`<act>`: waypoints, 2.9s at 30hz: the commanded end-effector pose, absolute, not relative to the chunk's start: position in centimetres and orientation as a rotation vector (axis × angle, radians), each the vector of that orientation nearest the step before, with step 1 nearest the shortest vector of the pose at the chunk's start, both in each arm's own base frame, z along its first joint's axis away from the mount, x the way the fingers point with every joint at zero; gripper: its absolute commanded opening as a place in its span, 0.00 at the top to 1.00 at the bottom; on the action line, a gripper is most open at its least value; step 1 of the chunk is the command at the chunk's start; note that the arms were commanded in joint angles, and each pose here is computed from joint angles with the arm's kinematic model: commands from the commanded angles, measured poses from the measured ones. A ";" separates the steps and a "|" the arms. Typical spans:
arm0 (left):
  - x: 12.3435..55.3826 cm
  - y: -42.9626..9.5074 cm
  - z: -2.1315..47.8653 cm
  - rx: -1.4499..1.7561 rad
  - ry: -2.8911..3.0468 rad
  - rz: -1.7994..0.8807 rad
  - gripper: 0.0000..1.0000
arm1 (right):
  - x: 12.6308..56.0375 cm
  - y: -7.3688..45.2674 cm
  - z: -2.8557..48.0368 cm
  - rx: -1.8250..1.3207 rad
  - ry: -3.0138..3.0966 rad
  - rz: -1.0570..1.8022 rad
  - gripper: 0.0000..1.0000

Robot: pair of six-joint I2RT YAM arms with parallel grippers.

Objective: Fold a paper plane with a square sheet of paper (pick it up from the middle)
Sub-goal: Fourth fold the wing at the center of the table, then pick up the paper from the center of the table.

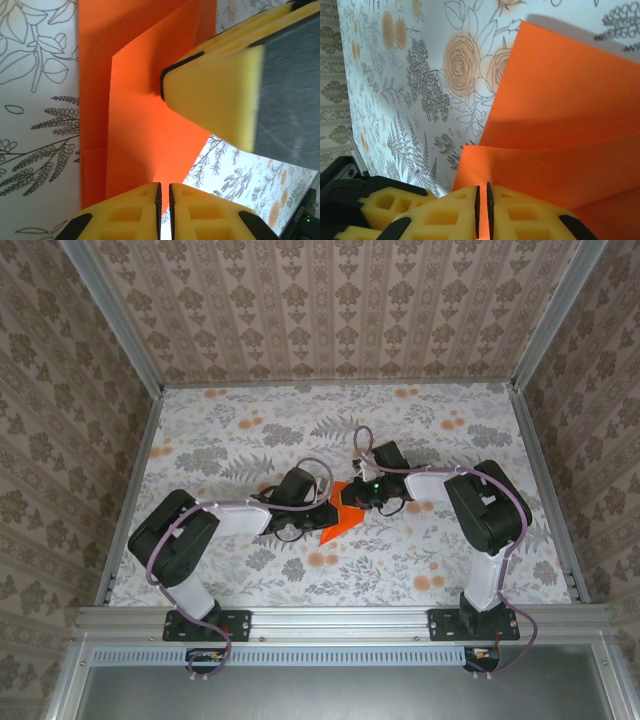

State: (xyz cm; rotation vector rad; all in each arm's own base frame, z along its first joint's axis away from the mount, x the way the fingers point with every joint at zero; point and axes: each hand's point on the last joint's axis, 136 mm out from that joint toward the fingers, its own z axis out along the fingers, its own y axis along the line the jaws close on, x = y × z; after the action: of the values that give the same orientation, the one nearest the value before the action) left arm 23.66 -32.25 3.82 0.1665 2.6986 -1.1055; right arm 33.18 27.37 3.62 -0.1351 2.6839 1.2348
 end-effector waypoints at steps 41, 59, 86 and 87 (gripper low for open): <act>20.5 -26.9 -2.9 -0.080 2.963 -0.827 1.00 | 33.0 26.9 0.9 -0.225 2.794 1.132 0.87; 19.5 -26.3 -3.4 -0.114 2.983 -0.883 1.00 | 41.9 19.8 3.2 0.184 2.642 0.974 0.87; 28.6 -21.9 9.5 -0.133 2.548 -0.949 0.01 | 32.6 27.0 3.8 0.334 2.685 1.128 0.59; 28.6 -21.6 9.6 -0.137 2.544 -0.945 0.01 | 32.7 27.3 3.7 0.331 2.683 1.134 0.60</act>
State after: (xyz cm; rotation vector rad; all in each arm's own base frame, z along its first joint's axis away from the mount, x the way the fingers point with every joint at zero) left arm 29.08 -22.51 9.35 -0.1591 2.5448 -0.9684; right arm 31.32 26.07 2.89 0.3151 2.7261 1.1028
